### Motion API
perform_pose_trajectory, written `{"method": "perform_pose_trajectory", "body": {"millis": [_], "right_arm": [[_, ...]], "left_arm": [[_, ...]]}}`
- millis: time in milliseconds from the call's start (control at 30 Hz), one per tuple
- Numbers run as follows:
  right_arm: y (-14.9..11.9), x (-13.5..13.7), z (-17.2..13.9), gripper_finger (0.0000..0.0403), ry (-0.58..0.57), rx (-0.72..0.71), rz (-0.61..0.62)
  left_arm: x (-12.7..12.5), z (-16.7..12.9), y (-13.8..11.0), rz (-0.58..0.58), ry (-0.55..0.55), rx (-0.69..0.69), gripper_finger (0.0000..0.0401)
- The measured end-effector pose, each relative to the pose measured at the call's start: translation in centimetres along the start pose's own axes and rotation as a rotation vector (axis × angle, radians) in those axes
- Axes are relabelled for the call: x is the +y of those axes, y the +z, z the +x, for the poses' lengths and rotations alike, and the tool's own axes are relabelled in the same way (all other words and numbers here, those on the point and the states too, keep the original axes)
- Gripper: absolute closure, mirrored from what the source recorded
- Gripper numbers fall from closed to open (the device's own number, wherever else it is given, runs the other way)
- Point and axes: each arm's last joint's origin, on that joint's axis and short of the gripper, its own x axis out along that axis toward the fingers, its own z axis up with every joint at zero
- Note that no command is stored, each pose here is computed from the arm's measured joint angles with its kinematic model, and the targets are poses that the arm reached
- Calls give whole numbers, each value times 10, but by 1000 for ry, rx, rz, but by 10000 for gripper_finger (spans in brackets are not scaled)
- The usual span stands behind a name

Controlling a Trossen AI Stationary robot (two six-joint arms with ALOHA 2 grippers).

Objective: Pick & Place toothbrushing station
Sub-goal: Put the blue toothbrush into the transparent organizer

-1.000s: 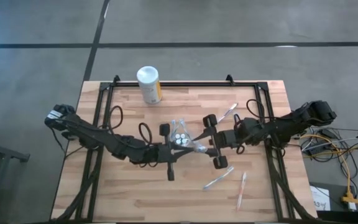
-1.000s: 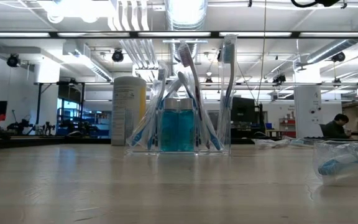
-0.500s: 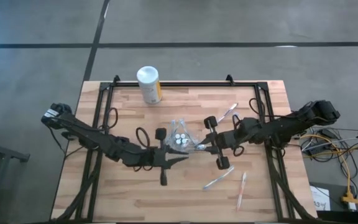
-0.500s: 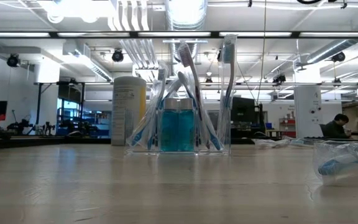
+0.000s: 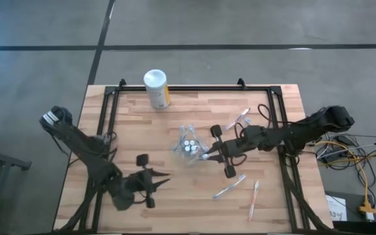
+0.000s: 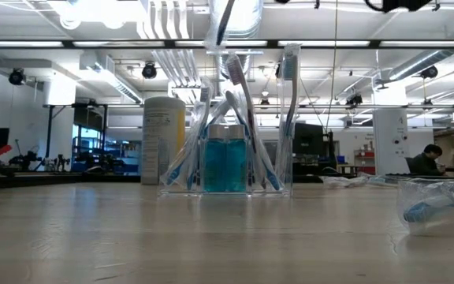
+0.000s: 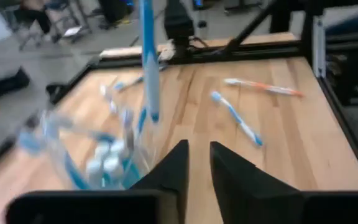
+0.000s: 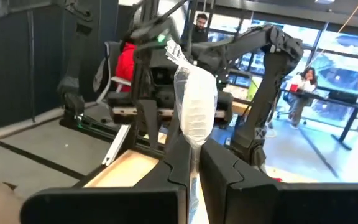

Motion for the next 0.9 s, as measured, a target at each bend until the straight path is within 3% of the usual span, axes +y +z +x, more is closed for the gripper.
{"method": "perform_pose_trajectory", "body": {"millis": [233,433,600,700,833,900], "right_arm": [[-18,-17,7,390,-27,41,19],[-19,-22,7,390,-43,46,-3],[-19,-22,7,390,-41,45,-9],[-19,-23,7,390,-43,44,-11],[-19,-22,7,390,-39,44,-10],[-19,-22,7,390,-38,42,-3]], "left_arm": [[2,-4,-63,-50,-15,91,394],[8,5,-80,45,-128,161,398],[27,19,-58,222,-137,118,399],[50,25,-32,220,-249,63,399],[85,27,-12,169,-496,-62,400],[102,24,-10,137,-515,-117,400]]}}
